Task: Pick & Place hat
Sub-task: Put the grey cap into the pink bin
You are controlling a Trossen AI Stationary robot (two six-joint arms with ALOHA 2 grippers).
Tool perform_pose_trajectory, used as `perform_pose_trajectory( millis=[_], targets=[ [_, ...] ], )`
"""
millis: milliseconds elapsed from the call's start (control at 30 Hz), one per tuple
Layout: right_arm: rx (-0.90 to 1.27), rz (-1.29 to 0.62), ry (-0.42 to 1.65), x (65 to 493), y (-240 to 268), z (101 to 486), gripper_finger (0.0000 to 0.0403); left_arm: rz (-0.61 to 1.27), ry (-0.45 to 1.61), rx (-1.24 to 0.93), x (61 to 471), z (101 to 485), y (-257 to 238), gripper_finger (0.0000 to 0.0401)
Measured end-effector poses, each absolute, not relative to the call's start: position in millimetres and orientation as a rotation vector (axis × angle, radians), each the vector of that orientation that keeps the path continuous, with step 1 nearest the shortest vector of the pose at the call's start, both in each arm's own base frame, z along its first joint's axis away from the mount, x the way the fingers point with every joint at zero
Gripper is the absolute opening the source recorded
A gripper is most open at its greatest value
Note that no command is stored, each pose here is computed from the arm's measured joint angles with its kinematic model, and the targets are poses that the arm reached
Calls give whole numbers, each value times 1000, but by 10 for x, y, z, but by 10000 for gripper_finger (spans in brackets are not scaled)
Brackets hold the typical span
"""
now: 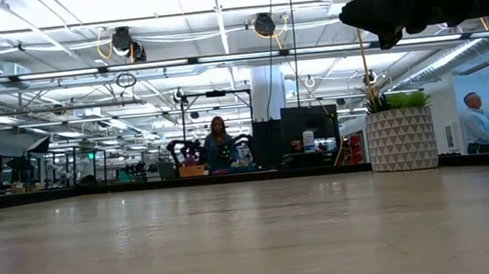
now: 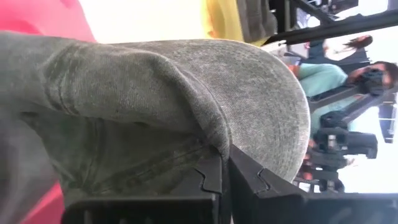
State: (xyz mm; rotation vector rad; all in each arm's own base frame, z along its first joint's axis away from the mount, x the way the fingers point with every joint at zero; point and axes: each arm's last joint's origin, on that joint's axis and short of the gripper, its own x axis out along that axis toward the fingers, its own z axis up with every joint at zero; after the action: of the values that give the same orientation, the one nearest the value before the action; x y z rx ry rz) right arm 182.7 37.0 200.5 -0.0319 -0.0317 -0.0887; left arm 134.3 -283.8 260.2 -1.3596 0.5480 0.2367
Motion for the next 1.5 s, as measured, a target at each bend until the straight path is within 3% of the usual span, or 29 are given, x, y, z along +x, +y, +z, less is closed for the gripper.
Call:
perform_pose_trajectory(
  millis=[433,600,733,1133,1300,1500],
  targets=[
    [-36,-148,-35,1846,256,2009,59,350,551,-1240,1297,2487,-2720,5],
    [-36,-148,-35,1846,255,2010,59,414,749,-1195,1240,2418,-2683,11],
    [-36,-148,-35,1846,255,2009,59,466,770,-1178,1205,2393,-2642,5],
    [-29,-147,-36,1846,256,2010,59,443,777,-1164,1238,2400,-2649,20],
    [-28,-147,-38,1846,256,2011,59,433,769,-1112,1312,2401,-2617,51],
    [-26,-147,-43,1846,256,2017,59,453,784,-1088,1389,2394,-2569,131]
  ],
)
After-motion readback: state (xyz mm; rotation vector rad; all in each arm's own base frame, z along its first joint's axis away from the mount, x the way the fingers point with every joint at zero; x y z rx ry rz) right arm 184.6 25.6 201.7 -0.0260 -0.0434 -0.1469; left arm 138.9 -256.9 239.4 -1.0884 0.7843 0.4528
